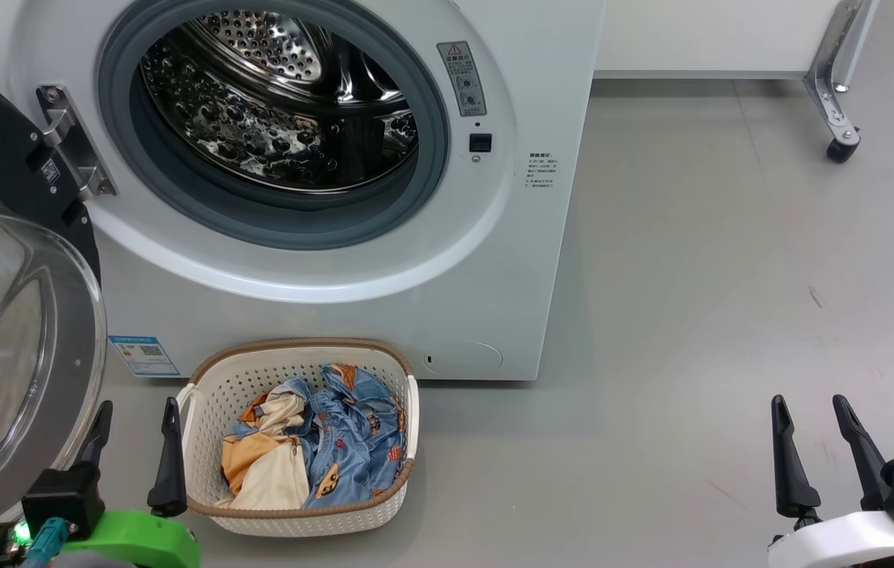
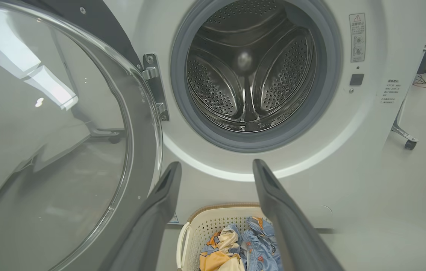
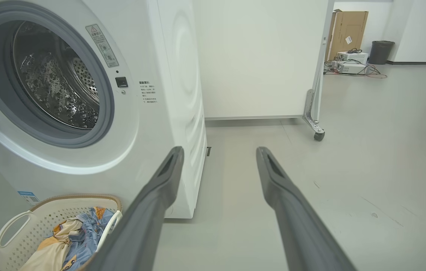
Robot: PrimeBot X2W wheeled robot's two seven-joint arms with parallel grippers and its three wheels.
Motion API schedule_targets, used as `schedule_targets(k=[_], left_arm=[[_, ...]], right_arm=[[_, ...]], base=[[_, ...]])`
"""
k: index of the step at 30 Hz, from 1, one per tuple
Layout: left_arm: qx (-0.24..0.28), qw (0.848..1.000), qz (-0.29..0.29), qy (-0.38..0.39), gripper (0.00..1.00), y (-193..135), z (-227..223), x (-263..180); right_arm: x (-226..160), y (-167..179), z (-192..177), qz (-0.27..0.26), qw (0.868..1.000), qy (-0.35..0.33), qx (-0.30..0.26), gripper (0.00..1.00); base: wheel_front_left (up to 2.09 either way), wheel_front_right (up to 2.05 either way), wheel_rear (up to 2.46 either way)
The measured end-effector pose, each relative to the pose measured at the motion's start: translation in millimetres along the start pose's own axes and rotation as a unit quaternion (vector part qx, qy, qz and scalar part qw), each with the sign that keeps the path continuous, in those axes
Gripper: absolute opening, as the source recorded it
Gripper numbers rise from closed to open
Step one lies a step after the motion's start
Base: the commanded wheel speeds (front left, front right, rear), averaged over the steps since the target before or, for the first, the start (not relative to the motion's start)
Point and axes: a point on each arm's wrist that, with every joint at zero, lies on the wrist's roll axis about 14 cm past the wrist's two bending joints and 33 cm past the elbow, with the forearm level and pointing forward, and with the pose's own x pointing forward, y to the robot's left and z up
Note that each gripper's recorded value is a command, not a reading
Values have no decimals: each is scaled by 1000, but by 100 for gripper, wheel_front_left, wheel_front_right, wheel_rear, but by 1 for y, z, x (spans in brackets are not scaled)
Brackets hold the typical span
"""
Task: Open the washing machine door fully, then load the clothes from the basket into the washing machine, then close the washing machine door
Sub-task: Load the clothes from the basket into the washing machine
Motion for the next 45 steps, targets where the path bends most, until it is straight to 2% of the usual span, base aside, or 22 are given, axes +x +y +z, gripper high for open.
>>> schedule_targets(k=[19,40,45], left_arm=[[0,1000,5,4,100,3,-2,0],[-1,1000,1,26,100,-1,-16,4],[-3,999,-3,39,100,-3,-24,6]], right_arm=[[0,-1,-4,-1,1000,6,2,100],[4,-2,-16,-4,1000,24,8,100],[5,-6,-23,-26,999,30,33,100]], base=[[71,-71,0],[6,-6,0],[0,0,0]])
